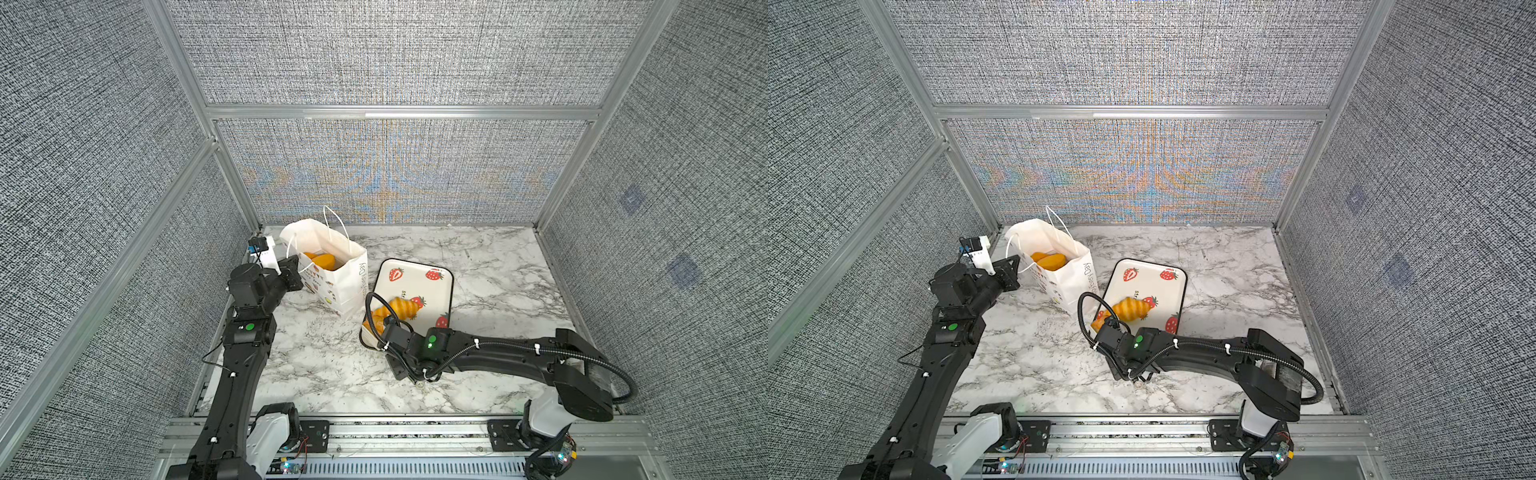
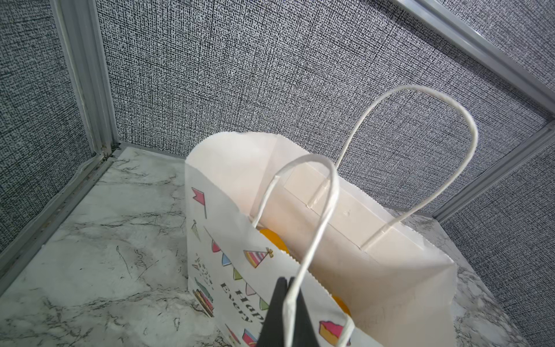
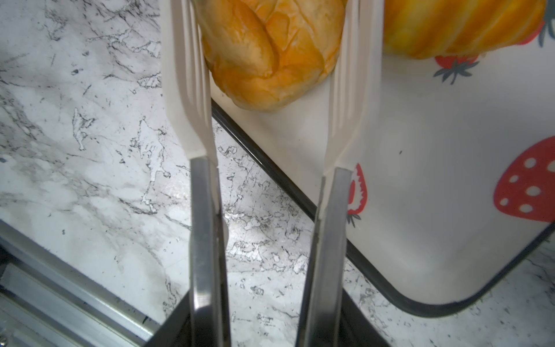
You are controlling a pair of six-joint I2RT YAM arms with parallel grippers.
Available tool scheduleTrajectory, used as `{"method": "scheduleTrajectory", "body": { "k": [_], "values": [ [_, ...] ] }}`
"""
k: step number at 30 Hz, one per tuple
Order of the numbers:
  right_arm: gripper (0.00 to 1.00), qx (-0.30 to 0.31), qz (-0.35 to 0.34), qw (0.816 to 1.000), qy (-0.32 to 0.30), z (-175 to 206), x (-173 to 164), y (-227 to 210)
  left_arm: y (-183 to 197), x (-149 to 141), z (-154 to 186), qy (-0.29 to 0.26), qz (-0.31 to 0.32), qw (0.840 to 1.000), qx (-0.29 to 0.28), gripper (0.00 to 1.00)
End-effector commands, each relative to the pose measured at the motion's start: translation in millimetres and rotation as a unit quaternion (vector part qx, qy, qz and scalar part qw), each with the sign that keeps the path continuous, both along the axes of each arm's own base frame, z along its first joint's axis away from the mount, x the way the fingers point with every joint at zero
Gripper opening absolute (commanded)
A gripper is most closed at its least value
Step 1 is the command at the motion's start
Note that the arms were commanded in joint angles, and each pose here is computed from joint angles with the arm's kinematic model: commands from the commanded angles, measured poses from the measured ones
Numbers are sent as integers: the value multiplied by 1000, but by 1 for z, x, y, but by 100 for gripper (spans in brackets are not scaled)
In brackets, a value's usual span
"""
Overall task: Pack bread into a paper bag
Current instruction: Pick up the bread from the tray.
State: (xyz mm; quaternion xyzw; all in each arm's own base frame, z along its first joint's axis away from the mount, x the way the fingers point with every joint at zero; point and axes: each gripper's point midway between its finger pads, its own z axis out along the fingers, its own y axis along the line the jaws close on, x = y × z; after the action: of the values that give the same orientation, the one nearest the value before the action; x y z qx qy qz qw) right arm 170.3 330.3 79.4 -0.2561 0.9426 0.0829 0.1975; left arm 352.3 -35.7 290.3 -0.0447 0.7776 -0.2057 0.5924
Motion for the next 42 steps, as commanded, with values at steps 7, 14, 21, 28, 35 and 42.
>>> {"method": "scheduleTrajectory", "body": {
  "k": [7, 14, 21, 28, 35, 42],
  "values": [
    [40, 15, -13, 1000, -12, 8, 1, -6, 0, 1, 2, -6, -2, 1000, -1, 0],
    [39, 24, -26, 999, -32, 21, 6, -15, -1, 2, 1, -4, -3, 1000, -1, 0],
    [39, 31, -41, 997, -49, 33, 14, -26, -1, 3, 0, -3, -5, 1000, -2, 0],
    [39, 38, -63, 995, -65, 45, 27, -41, -1, 3, 0, -3, -4, 1000, -2, 0],
    [39, 50, -77, 991, -99, 74, 44, -50, -1, 3, 0, -3, -5, 1000, -2, 0],
    [39, 75, -83, 983, -144, 116, 61, -51, -2, 2, 1, -4, -5, 1000, -2, 0]
  ]
}}
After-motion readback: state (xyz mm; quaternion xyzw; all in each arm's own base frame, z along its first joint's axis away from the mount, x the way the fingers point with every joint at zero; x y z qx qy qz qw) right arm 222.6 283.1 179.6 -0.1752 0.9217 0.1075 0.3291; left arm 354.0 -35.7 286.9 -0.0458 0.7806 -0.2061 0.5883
